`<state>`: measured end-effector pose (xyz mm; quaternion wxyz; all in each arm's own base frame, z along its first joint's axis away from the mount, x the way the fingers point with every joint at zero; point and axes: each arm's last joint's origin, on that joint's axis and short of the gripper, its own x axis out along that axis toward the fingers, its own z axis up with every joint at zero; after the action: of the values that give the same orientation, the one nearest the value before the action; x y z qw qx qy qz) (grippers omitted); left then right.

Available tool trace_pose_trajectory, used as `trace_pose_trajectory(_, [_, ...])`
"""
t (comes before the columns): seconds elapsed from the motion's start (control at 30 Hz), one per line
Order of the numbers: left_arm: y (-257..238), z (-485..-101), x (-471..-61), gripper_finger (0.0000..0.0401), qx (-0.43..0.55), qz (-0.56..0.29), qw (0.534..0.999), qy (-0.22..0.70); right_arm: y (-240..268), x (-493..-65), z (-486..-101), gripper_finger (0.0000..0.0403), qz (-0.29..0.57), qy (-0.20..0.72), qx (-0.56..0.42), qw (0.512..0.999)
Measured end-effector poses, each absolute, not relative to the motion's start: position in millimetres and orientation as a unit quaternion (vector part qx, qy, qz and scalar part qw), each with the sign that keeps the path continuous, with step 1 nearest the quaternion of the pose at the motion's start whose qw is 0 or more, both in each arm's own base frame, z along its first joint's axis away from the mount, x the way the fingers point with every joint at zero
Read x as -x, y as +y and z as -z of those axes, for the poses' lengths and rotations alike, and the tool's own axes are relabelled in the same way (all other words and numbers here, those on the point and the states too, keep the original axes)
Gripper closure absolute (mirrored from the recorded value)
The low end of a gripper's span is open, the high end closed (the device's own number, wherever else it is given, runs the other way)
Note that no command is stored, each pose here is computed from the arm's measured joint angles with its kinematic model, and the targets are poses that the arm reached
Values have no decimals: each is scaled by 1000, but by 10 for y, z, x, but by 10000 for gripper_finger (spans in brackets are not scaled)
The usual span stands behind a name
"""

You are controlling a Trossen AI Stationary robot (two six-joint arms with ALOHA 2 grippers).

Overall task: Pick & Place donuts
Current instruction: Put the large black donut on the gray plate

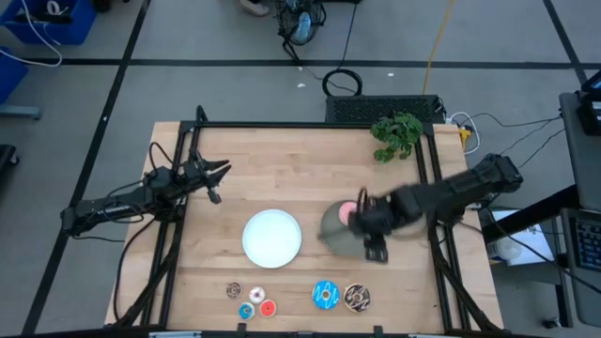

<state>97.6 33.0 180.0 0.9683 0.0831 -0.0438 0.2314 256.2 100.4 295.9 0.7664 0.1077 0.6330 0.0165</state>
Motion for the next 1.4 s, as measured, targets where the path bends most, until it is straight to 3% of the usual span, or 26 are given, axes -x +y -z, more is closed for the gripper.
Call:
trace_pose_trajectory(0.1, [329, -1803, -976, 325, -75, -231, 969, -47, 1269, -2549, -2988, 314, -27, 632, -104, 768])
trace_pose_trajectory(0.2, [329, -1803, -976, 325, -70, -231, 969, -48, 1469, -2551, -3134, 379, -35, 586, -83, 806])
trace_pose_trajectory(0.27, [329, -1803, -976, 325, -66, -231, 970, -49, 1594, -2592, -3223, 395, -80, 538, -77, 835])
trace_pose_trajectory(0.43, [329, -1803, -976, 325, -65, -231, 970, -50, 1772, -2655, -3263, 393, -129, 473, -35, 871])
trace_pose_trajectory(0.6, [329, -1795, -977, 325, -66, -230, 970, -45, 1753, -2688, -3180, 401, -132, 490, 1, 862])
trace_pose_trajectory(0.9, [331, -1766, -980, 325, -64, -231, 970, -30, 1831, -2894, -3033, 402, -114, 480, -43, 869])
trace_pose_trajectory(1.03, [332, -1758, -981, 325, -66, -231, 970, -26, 2043, -3029, -2757, 403, -122, 552, -78, 821])
trace_pose_trajectory(1.2, [328, -1785, -980, 325, -71, -227, 971, -40, 2198, -3049, -2656, 403, -83, 656, -25, 750])
trace_pose_trajectory(1.4, [327, -1804, -978, 325, -71, -227, 970, -50, 2217, -3106, -2624, 403, -58, 655, -29, 753])
